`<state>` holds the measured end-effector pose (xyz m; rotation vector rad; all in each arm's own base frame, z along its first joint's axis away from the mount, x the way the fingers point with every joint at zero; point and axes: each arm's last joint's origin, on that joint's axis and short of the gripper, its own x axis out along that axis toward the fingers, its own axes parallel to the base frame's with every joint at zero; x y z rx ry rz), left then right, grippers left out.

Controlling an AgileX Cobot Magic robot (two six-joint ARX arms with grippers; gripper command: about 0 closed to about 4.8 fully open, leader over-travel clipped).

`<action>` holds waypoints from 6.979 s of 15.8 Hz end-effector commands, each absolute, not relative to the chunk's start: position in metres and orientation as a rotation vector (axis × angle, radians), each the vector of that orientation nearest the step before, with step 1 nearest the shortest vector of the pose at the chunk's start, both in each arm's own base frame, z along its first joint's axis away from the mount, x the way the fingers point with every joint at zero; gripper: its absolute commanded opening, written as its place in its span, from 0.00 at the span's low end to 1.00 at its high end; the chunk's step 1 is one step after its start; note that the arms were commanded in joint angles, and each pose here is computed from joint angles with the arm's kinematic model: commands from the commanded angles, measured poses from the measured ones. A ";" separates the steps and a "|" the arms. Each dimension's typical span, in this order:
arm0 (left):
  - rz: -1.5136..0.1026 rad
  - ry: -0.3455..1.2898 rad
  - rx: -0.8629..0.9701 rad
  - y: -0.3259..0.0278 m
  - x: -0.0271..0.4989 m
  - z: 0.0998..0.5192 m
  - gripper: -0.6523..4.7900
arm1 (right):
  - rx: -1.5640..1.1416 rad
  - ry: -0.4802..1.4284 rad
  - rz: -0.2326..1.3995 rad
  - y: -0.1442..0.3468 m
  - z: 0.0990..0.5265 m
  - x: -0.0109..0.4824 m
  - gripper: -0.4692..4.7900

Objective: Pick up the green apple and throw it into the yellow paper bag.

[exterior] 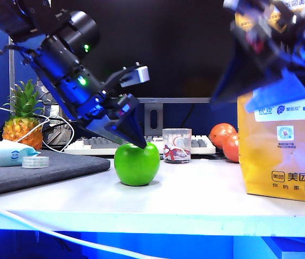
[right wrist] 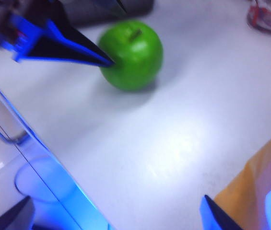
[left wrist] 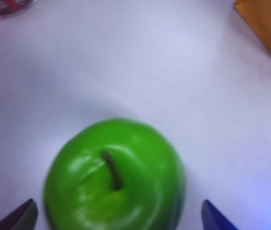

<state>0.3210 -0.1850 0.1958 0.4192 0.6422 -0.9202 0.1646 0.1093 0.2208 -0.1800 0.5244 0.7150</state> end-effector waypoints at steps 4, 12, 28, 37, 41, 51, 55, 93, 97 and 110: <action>-0.929 0.694 0.371 -0.191 0.326 0.177 1.00 | -0.181 0.485 0.725 0.112 0.223 0.169 1.00; -1.036 0.618 0.318 -0.200 0.335 0.207 0.49 | -0.178 0.468 0.722 0.113 0.230 0.170 1.00; -1.473 -0.122 0.266 -0.203 0.279 0.457 0.44 | -0.390 0.224 0.362 0.049 0.424 0.090 1.00; -1.632 -0.085 0.098 -0.313 0.315 0.378 0.44 | -0.323 0.294 0.415 0.029 0.414 0.055 1.00; -1.614 -0.094 0.055 -0.314 0.317 0.381 1.00 | -0.314 0.285 0.448 0.030 0.415 0.055 1.00; -0.922 -0.106 0.412 -0.219 0.247 0.476 1.00 | -0.228 0.138 0.658 0.041 0.429 0.061 1.00; -0.750 0.018 0.493 -0.113 0.177 0.511 1.00 | -0.177 0.147 0.788 0.060 0.431 0.083 1.00; -0.452 0.416 0.553 -0.012 0.030 0.239 0.91 | -0.046 0.380 1.125 0.093 0.271 0.113 1.00; -0.435 0.384 0.580 -0.009 0.027 0.230 0.91 | -0.044 0.375 1.111 0.073 0.245 0.086 1.00; -0.462 0.471 0.686 -0.022 0.057 0.166 0.91 | -0.039 0.331 1.093 0.058 0.184 0.067 1.00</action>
